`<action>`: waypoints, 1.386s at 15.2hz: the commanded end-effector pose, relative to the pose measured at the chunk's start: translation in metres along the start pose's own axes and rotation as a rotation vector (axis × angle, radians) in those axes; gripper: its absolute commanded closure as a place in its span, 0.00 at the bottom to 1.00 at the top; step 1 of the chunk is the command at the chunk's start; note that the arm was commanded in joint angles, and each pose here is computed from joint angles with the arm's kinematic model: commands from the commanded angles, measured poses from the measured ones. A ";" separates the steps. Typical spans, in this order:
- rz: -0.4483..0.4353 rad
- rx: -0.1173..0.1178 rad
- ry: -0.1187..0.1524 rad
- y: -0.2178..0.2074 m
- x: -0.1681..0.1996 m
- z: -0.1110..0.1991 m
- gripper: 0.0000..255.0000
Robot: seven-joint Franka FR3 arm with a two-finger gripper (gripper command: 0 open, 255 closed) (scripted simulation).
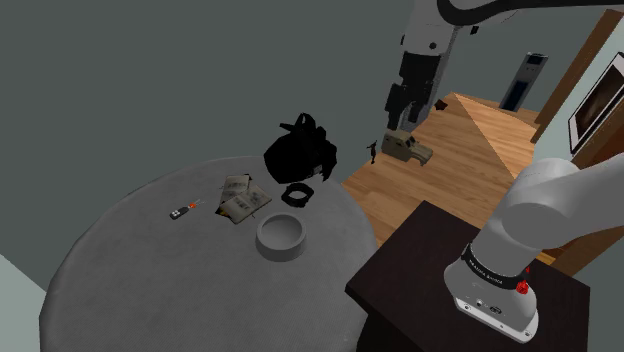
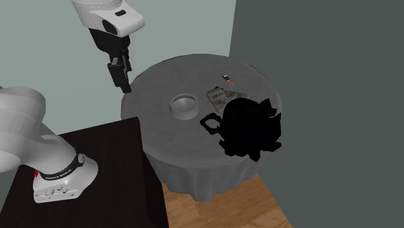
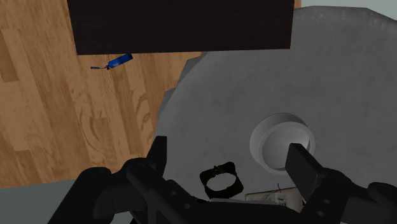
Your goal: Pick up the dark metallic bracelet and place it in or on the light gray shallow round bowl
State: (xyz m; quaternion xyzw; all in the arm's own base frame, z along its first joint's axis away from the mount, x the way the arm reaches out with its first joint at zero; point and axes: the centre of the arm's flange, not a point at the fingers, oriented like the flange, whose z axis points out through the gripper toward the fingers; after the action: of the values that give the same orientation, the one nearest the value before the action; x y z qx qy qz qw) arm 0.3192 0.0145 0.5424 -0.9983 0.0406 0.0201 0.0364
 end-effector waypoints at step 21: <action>-0.031 -0.008 0.007 -0.062 0.174 0.188 0.00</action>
State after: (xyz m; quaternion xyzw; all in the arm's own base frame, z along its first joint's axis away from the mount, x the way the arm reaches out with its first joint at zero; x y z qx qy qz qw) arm 0.4835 0.0713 0.3599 -0.9990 0.0260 0.0167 0.0325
